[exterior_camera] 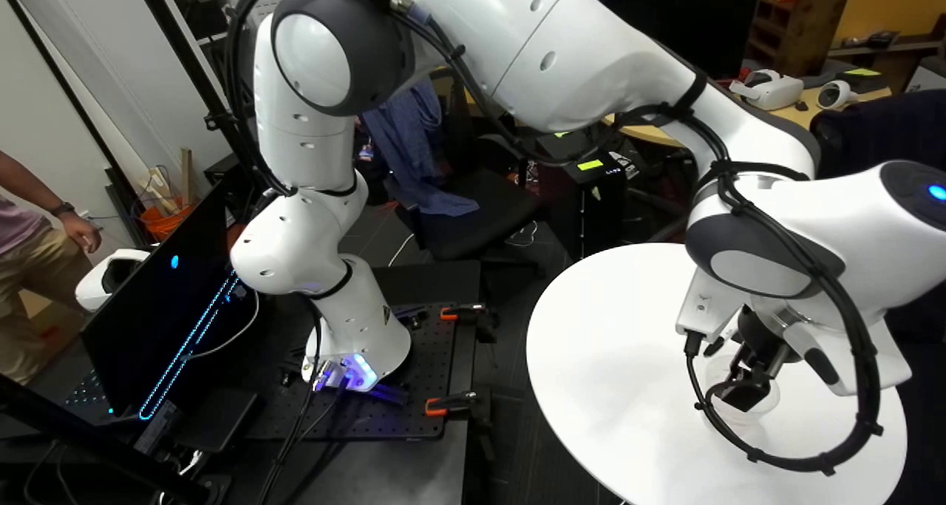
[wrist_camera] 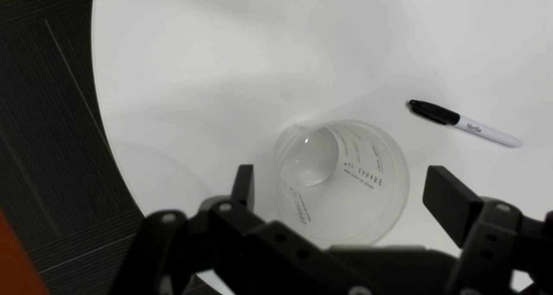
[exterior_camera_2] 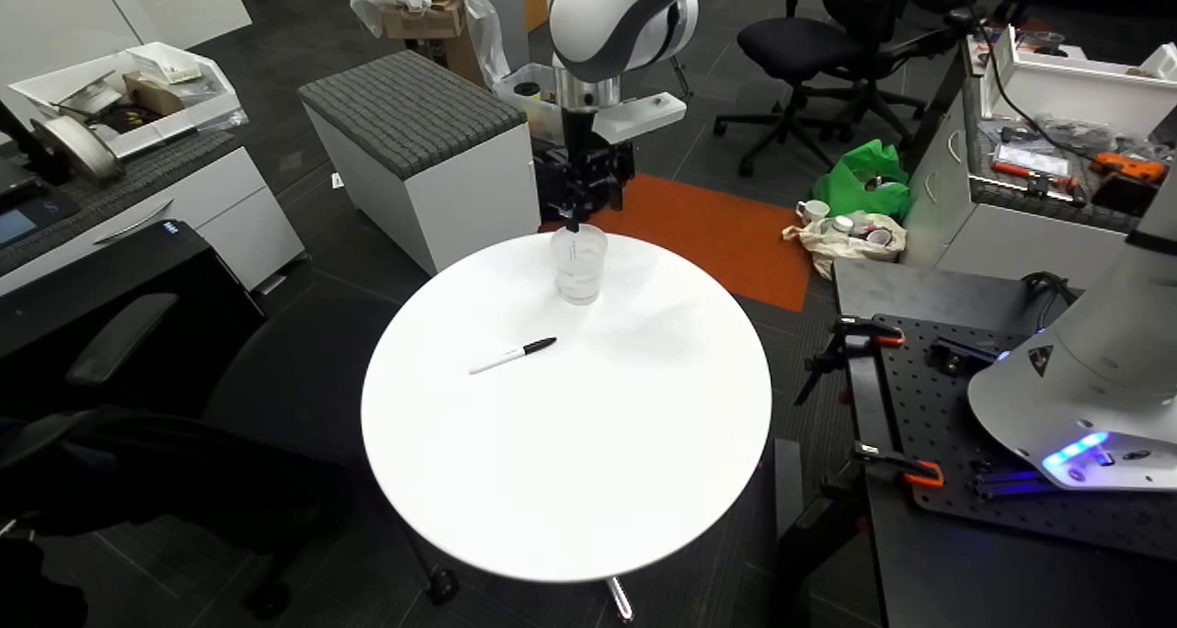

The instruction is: Move the cup to the right, place the pen inside the cup

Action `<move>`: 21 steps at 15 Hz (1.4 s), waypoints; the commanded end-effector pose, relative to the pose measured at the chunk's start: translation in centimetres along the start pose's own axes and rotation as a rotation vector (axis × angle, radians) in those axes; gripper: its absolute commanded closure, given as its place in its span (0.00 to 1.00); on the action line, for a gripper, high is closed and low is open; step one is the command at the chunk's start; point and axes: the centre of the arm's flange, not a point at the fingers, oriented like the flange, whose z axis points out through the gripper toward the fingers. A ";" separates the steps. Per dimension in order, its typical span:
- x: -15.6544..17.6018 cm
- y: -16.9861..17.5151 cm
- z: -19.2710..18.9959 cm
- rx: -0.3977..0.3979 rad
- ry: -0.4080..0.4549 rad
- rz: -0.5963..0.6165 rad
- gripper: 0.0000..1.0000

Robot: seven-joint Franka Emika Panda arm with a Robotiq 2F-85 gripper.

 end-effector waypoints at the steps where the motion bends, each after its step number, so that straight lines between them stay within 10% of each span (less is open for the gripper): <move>1: -4.4 -0.9 -2.3 -0.013 0.045 0.001 0.00; 14: -7.8 -7.4 -5.4 -0.136 0.310 -0.260 0.00; 21: -8.6 -10.7 -5.3 -0.213 0.309 -0.481 0.00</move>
